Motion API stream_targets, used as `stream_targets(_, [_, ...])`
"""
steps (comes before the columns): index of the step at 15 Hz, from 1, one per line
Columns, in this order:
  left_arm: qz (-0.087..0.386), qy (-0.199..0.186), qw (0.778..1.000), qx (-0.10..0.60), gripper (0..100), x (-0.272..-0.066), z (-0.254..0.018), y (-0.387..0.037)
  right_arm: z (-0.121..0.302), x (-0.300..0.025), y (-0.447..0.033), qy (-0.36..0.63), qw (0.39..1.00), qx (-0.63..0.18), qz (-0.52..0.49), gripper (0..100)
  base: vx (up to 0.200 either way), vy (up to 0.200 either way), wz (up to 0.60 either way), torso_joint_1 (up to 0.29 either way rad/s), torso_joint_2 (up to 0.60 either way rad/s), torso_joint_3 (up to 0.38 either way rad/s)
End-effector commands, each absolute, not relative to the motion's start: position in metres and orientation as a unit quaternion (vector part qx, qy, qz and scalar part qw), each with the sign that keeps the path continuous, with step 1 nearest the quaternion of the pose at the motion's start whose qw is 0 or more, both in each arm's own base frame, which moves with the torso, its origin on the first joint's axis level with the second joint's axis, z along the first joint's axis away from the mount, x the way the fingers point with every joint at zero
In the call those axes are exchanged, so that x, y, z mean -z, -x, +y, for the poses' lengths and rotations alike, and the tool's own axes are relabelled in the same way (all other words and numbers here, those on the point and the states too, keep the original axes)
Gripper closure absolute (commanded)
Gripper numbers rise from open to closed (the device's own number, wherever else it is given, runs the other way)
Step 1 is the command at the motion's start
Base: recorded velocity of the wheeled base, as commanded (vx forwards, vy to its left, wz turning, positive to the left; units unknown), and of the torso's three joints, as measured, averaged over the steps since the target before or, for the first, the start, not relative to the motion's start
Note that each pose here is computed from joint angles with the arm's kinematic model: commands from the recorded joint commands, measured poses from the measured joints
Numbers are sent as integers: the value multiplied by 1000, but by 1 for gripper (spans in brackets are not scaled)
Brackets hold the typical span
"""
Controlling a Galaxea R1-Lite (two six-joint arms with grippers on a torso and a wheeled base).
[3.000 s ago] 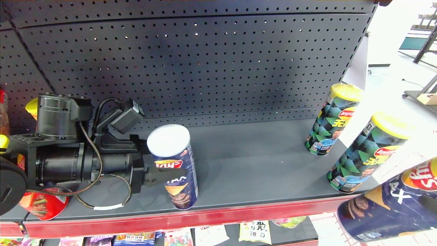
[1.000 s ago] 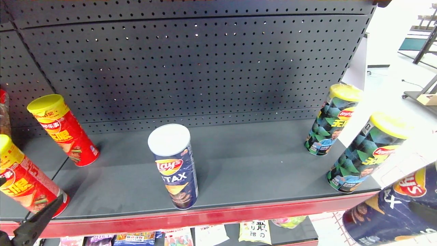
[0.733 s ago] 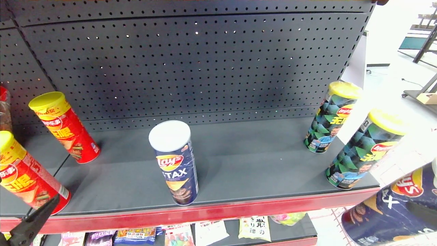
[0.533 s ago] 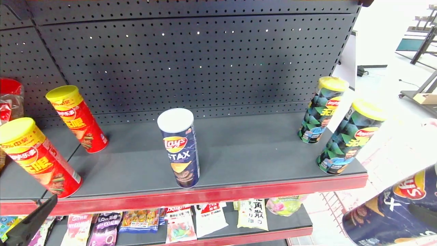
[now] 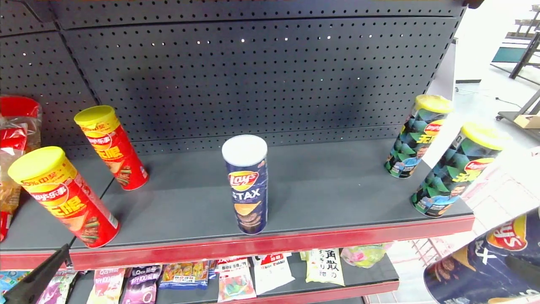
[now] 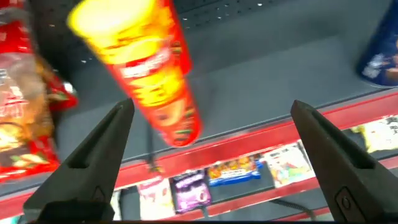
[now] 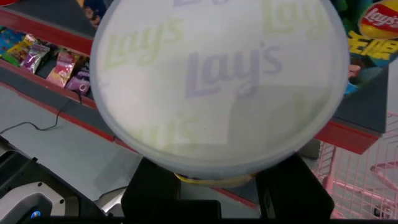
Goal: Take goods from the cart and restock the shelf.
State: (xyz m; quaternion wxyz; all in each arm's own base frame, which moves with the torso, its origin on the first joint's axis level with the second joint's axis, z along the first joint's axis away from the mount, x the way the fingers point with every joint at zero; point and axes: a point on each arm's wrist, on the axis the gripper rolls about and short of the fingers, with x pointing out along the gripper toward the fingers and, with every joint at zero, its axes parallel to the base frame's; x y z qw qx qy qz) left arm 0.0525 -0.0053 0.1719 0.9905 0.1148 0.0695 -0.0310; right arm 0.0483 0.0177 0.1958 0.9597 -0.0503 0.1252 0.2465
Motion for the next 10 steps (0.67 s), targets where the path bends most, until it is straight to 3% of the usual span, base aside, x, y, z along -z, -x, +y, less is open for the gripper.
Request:
stream_targets(1, [72,-116,990,31,0,-171,-5,-53,18,-196,-48,50,960,-247,124,100,0,200,0,-7,7,7])
stream_targets(5, [74,-117,990,31,0,-170,-5,-53,18,-196,-48,50,960,-247,123,100,0,0,0,0,0,0])
stream_targets(7, [78,-118,989,32,0,-168,-5,-53,18,-196,-48,50,960,-247,124,100,200,0,0,2,2,2])
stream_targets(10, [77,-131,988,35,0,-168,-6,-53,18,-196,-48,50,960,-247,125,100,0,0,0,0,0,0])
